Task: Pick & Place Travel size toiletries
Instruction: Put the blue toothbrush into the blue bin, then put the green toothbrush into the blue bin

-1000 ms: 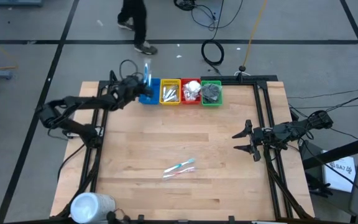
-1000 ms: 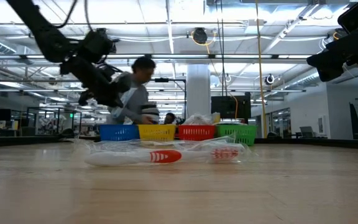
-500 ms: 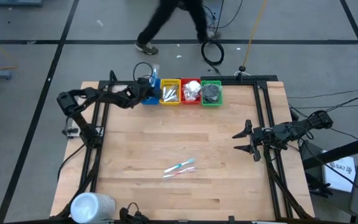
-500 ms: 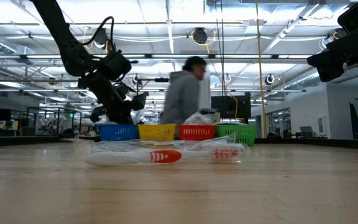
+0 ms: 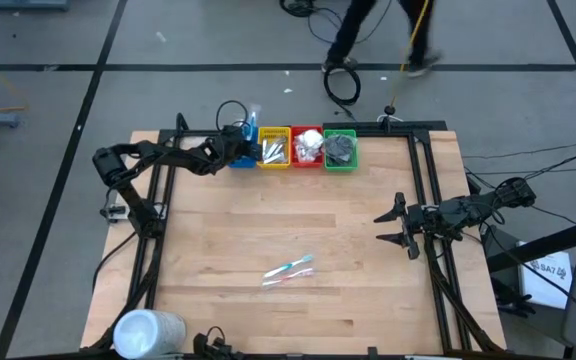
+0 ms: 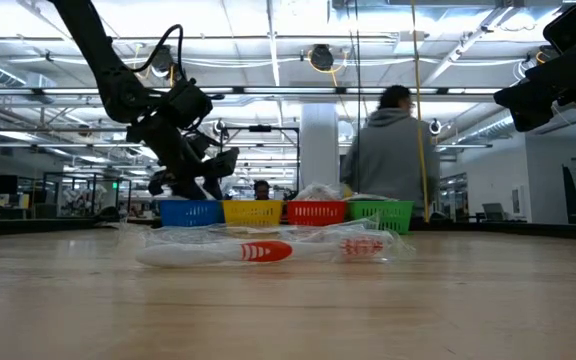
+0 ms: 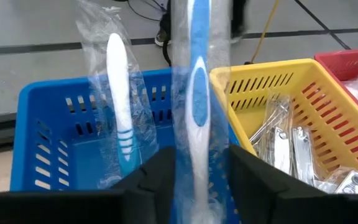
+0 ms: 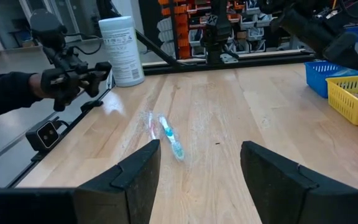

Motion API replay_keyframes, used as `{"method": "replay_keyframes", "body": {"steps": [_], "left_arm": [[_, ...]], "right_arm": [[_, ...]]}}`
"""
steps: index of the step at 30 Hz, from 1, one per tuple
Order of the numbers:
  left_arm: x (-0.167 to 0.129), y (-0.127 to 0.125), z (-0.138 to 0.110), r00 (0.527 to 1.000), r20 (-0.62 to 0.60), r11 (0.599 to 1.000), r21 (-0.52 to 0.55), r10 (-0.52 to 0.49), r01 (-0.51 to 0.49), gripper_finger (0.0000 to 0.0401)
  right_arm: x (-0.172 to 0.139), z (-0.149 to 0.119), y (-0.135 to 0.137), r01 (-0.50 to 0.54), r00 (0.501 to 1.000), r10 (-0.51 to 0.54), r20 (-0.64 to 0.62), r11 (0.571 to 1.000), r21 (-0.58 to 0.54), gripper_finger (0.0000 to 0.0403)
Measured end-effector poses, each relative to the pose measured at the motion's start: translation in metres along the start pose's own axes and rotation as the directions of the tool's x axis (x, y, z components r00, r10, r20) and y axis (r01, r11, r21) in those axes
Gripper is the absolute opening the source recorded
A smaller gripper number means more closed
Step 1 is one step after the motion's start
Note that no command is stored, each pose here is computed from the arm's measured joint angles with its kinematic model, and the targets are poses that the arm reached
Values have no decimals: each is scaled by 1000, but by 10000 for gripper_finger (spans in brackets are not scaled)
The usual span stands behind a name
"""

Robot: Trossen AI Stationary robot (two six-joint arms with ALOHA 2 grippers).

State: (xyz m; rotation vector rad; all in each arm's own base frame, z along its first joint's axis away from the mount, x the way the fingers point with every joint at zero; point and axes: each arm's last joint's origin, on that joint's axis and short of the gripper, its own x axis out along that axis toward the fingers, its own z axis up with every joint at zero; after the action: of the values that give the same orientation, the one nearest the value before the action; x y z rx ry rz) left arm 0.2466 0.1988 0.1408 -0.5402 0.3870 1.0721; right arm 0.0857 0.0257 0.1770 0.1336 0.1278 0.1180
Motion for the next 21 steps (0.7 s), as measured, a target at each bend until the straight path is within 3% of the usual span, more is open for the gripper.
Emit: {"method": "replay_keyframes", "body": {"steps": [12,17,21], "left_arm": [[-5,-4,3,998,-13,996,58,-68,68,273],[-28,-17,20,977,23,972,110,-210,207,292],[-60,-37,31,918,49,908,179,-393,379,294]], "right_arm": [[0,0,0,0,1000,0,0,1000,0,210],[0,0,0,0,1000,0,0,1000,0,210],[0,0,0,0,1000,0,0,1000,-2,210]]}}
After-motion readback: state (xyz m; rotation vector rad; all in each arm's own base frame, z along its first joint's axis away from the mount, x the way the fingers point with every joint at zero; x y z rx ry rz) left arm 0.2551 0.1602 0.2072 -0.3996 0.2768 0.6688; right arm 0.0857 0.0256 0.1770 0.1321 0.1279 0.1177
